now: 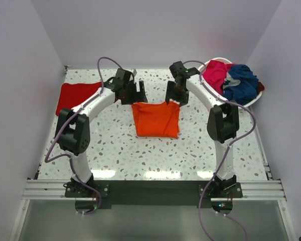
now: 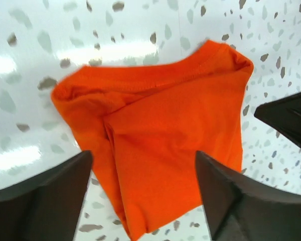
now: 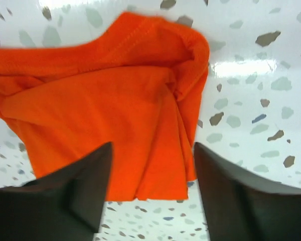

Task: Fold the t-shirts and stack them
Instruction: Fold the tshirt, then neatly place the folded tshirt to the corner

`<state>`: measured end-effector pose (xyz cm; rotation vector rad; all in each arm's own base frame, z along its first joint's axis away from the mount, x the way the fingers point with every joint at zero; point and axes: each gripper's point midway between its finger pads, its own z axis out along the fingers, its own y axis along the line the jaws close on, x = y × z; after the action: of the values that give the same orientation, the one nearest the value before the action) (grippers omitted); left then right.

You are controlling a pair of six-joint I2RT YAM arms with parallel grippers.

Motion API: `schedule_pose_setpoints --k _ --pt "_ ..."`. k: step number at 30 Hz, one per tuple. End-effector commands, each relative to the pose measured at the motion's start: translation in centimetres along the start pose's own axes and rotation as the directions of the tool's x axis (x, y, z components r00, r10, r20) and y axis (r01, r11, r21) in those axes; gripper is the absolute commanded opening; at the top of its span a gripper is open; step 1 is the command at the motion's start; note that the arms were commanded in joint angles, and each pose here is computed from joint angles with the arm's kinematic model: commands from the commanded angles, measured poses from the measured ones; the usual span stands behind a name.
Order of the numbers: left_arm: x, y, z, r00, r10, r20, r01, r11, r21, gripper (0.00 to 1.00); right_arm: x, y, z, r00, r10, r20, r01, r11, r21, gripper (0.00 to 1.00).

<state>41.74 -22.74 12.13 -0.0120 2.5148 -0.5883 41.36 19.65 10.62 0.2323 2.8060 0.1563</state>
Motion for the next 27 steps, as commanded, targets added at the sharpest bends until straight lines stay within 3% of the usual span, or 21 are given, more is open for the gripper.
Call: schedule_pose_setpoints --k 1,2,4,8,9,15,23,27 --pt "-5.6 -2.0 -3.3 0.988 0.027 0.149 -0.031 0.999 0.024 0.98 -3.5 1.5 -4.3 0.992 -0.04 0.119 0.049 0.996 -0.074 0.75" --pt "-5.8 -1.7 -3.8 0.988 0.024 0.156 -0.027 1.0 0.012 1.0 -3.8 1.4 -4.8 0.99 -0.044 0.134 0.054 0.996 -0.075 0.84" --pt "-5.5 -1.3 -4.8 0.987 0.019 0.157 -0.02 1.0 0.005 1.0 -4.0 1.1 -6.6 0.984 -0.057 0.169 0.071 0.994 -0.077 0.88" --pt "-2.7 -0.1 -5.7 0.991 -0.004 0.132 0.001 1.0 0.029 1.0 -2.5 0.9 -7.8 0.983 -0.063 0.172 0.085 0.988 -0.127 0.86" --pt "-0.5 0.9 -5.0 0.996 -0.024 0.088 0.021 0.999 0.033 1.0 -1.8 0.9 -7.7 0.985 -0.065 0.161 0.088 0.986 -0.139 0.84" --pt "4.0 0.5 -5.4 0.997 -0.065 0.046 0.056 0.982 0.182 1.0 2.5 1.7 -6.0 0.994 -0.07 0.079 0.089 0.958 -0.274 0.79" --pt "5.4 -0.4 -4.1 0.994 -0.109 0.025 0.094 0.935 0.342 1.0 4.9 2.1 -1.9 0.994 -0.102 -0.029 0.089 0.951 -0.296 0.76" --pt "5.8 0.9 -3.2 0.987 -0.158 0.03 0.139 0.933 0.332 1.0 5.3 1.9 -0.2 0.989 -0.134 -0.064 0.111 0.953 -0.28 0.75"
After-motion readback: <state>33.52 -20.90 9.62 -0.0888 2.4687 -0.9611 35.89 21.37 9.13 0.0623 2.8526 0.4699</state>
